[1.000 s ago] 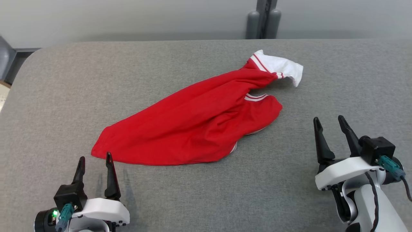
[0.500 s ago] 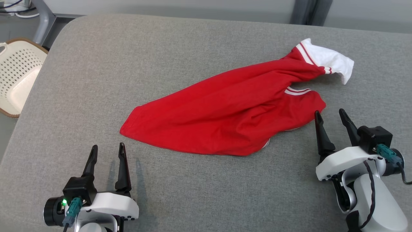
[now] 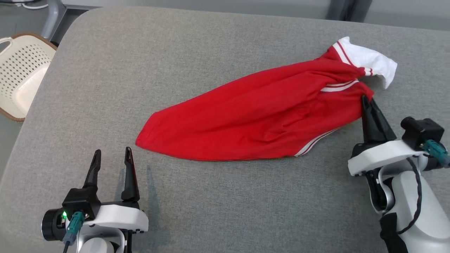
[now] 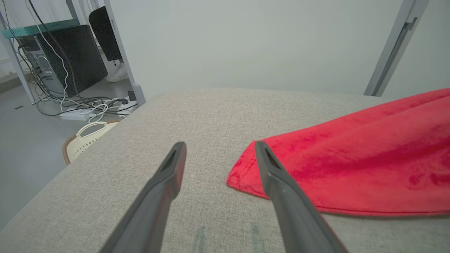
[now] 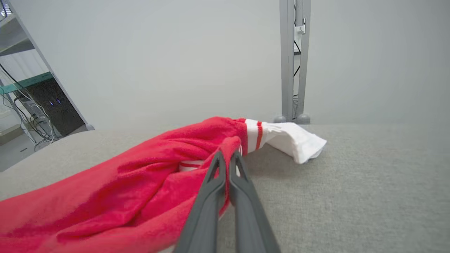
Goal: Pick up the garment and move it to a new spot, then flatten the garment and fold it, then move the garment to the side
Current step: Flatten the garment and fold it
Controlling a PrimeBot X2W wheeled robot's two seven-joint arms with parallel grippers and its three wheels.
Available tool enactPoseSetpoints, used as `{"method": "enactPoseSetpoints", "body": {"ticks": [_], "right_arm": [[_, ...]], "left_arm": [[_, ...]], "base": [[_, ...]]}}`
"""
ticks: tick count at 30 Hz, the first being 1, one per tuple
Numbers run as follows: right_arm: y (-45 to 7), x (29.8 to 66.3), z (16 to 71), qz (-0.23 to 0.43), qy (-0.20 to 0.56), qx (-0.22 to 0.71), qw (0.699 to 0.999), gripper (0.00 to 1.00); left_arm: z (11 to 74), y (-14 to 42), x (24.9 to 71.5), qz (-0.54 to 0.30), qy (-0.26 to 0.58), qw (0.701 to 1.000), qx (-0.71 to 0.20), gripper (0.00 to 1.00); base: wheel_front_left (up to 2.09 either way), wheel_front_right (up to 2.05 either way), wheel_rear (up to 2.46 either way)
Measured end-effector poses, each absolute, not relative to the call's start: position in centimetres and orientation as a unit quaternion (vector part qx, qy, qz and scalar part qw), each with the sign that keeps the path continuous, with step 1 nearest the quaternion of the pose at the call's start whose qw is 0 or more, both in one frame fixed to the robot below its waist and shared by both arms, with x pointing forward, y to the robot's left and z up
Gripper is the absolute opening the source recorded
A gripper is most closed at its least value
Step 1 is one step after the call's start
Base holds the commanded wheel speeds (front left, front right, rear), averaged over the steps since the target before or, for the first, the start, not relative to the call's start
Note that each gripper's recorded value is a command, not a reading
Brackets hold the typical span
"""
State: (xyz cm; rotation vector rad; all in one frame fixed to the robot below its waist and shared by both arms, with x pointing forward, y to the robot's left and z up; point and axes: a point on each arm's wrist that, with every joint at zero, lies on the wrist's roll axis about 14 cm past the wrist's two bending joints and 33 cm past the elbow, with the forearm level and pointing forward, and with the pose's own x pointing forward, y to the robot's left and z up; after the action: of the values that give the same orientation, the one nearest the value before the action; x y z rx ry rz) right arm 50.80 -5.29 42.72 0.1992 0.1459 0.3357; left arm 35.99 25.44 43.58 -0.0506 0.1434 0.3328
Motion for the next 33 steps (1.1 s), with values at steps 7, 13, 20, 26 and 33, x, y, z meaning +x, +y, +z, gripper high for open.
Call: {"method": "enactPoseSetpoints", "body": {"ticks": [7, 13, 20, 26, 33], "right_arm": [[-6.9, 51.2, 50.9, 0.162, -0.048, 0.104, 0.980, 0.00], [-7.4, 50.0, 58.3, 0.171, -0.147, 0.086, 0.970, 0.00], [-8.2, 48.8, 60.2, 0.163, -0.176, 0.086, 0.967, 0.00], [-8.1, 49.5, 56.2, 0.158, -0.123, 0.091, 0.976, 0.32], [-5.4, 52.9, 52.7, 0.182, -0.061, 0.069, 0.979, 1.00]], "left_arm": [[44.1, 24.1, 36.4, 0.144, 0.062, 0.987, -0.030, 1.00], [44.5, 22.7, 36.5, 0.124, 0.056, 0.990, -0.040, 1.00], [44.3, 22.5, 36.2, 0.120, 0.058, 0.990, -0.042, 1.00], [43.2, 22.2, 36.0, 0.119, 0.076, 0.989, -0.046, 1.00], [42.5, 22.1, 36.3, 0.115, 0.088, 0.988, -0.045, 1.00]], "base": [[0.00, 0.00, 0.00], [0.00, 0.00, 0.00], [0.00, 0.00, 0.00], [0.00, 0.00, 0.00], [0.00, 0.00, 0.00]]}}
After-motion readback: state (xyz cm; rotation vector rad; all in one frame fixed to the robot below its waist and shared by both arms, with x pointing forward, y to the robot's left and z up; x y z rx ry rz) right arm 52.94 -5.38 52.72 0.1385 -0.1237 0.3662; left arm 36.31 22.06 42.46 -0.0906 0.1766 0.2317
